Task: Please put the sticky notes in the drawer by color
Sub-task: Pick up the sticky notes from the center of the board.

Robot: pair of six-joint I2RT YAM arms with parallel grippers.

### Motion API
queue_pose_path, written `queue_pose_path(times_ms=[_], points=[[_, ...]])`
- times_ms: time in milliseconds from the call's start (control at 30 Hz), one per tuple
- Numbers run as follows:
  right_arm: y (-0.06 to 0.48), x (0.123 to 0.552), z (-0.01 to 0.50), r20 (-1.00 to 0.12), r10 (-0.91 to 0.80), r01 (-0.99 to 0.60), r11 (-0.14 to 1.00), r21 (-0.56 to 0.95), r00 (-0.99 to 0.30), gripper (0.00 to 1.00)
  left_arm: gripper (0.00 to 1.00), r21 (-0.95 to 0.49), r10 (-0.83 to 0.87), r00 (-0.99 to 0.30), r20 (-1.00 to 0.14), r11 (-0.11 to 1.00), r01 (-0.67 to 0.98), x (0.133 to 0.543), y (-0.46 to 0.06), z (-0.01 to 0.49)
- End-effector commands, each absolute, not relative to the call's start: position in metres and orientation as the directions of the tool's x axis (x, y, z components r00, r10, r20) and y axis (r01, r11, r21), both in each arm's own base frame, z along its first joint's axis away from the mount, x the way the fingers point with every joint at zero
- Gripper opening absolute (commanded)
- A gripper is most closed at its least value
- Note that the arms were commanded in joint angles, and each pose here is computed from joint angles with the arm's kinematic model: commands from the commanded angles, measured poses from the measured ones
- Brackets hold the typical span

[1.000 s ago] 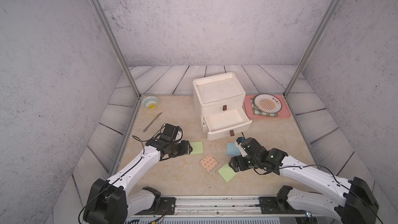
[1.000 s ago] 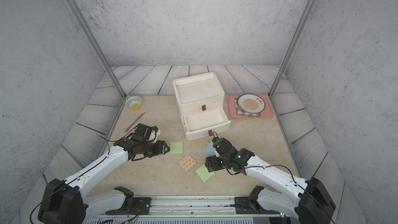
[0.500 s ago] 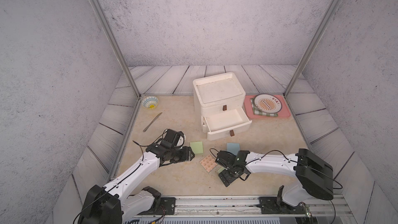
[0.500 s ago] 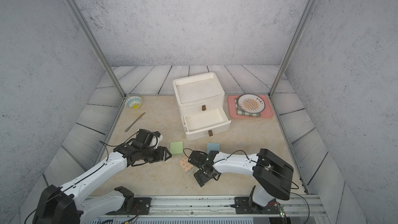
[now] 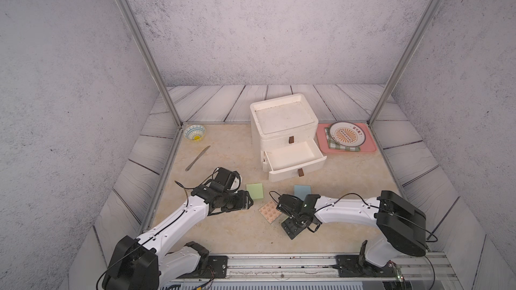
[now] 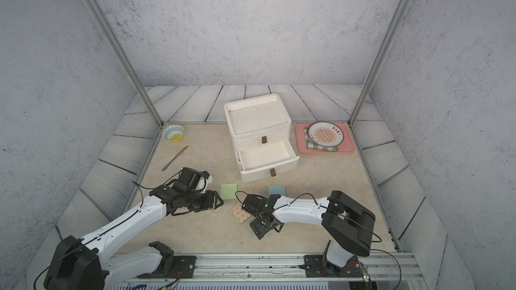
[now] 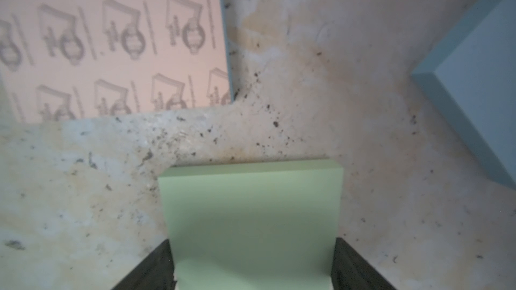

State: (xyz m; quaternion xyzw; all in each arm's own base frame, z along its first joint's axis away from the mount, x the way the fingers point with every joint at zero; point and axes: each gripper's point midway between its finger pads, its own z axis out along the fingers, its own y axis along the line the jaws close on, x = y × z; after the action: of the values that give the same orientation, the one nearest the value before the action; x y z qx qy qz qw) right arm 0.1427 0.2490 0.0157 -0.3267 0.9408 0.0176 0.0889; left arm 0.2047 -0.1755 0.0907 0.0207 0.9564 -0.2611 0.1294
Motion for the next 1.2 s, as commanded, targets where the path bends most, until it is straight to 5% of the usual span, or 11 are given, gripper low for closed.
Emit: queue_pose_path(times_ms=[0, 333, 600, 833, 1167], points=[[0.247, 0.136, 0.006, -0.147, -0.626, -0.631, 0.776, -0.020, -0.765, 0.80, 0.63, -0.495, -0.020, -0.959, -0.284, 0.860, 0.128, 0.211, -0.180, 0.099], [0.245, 0.135, 0.024, -0.214, -0.595, -0.612, 0.790, 0.018, -0.775, 0.70, 0.63, -0.512, -0.010, -0.956, -0.294, 0.846, 0.148, 0.213, -0.187, 0.105], [0.249, 0.149, 0.090, -0.381, -0.530, -0.588, 0.808, 0.047, -0.758, 0.69, 0.64, -0.597, 0.001, -0.959, -0.283, 0.782, 0.177, 0.209, -0.211, 0.126], [0.257, 0.154, 0.139, -0.469, -0.520, -0.619, 0.781, 0.076, -0.714, 0.69, 0.67, -0.797, 0.046, -0.978, -0.202, 0.573, 0.192, 0.196, -0.260, 0.168], [0.275, 0.149, 0.171, -0.557, -0.453, -0.646, 0.735, 0.208, -0.695, 0.69, 0.67, -0.889, 0.097, -0.987, -0.129, 0.430, 0.159, 0.181, -0.283, 0.190]])
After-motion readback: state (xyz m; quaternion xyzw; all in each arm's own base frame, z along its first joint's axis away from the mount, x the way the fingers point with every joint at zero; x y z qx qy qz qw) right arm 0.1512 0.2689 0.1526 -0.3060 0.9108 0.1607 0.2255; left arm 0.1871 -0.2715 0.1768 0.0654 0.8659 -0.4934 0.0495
